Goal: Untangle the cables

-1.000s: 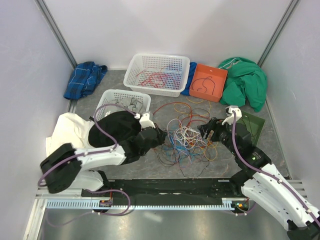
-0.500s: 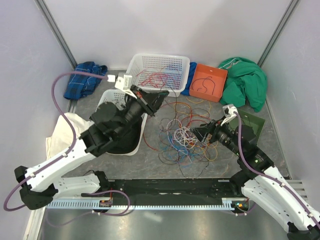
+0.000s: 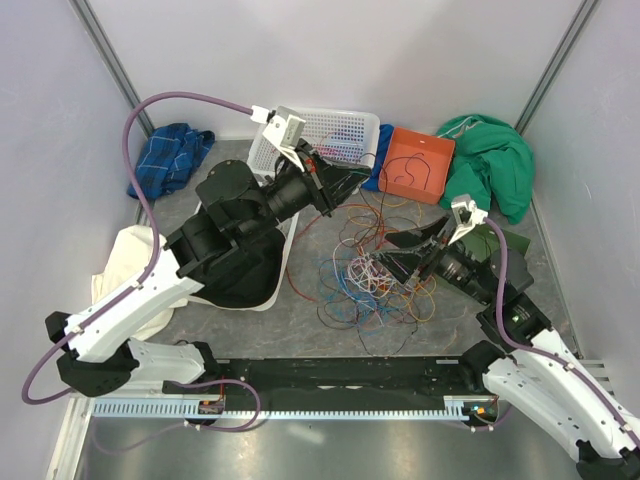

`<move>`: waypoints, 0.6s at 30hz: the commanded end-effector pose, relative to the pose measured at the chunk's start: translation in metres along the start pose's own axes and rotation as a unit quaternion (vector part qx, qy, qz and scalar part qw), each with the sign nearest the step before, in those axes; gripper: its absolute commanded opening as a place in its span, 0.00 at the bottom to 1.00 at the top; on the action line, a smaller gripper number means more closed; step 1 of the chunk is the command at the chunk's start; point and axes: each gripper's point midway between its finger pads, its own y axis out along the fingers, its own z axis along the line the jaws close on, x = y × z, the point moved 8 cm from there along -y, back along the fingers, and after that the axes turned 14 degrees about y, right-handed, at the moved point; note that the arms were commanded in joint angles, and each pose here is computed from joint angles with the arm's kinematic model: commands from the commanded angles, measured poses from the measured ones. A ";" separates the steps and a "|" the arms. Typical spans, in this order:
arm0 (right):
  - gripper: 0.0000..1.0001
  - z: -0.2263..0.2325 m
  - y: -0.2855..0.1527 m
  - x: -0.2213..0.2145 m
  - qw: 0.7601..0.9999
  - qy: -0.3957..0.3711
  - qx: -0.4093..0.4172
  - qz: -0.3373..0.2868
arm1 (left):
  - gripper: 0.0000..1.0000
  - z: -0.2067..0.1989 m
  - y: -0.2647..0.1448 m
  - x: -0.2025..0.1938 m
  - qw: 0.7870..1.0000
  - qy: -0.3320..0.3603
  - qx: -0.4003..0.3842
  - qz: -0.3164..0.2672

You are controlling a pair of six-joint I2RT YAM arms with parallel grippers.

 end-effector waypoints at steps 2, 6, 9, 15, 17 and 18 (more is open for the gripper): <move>0.92 0.033 0.005 0.014 0.996 -0.016 0.088 -0.011 | 0.02 -0.004 -0.002 0.008 1.000 0.017 -0.016 0.003; 0.94 0.032 0.011 0.014 0.996 -0.019 0.085 -0.011 | 0.02 -0.004 0.002 0.000 1.000 0.008 -0.018 0.014; 0.93 0.026 0.022 0.014 0.997 -0.020 0.076 -0.013 | 0.02 -0.006 0.005 -0.005 0.999 -0.001 -0.025 0.022; 0.84 0.020 0.050 0.017 0.998 -0.019 0.062 -0.023 | 0.02 -0.007 0.005 -0.014 0.999 -0.009 -0.032 0.034; 0.78 0.023 0.059 0.018 0.997 -0.018 0.066 -0.022 | 0.02 -0.006 0.004 -0.016 0.999 -0.010 -0.027 0.036; 0.75 0.026 0.062 0.020 0.997 -0.020 0.071 -0.026 | 0.02 -0.006 0.002 -0.019 0.999 -0.011 -0.028 0.038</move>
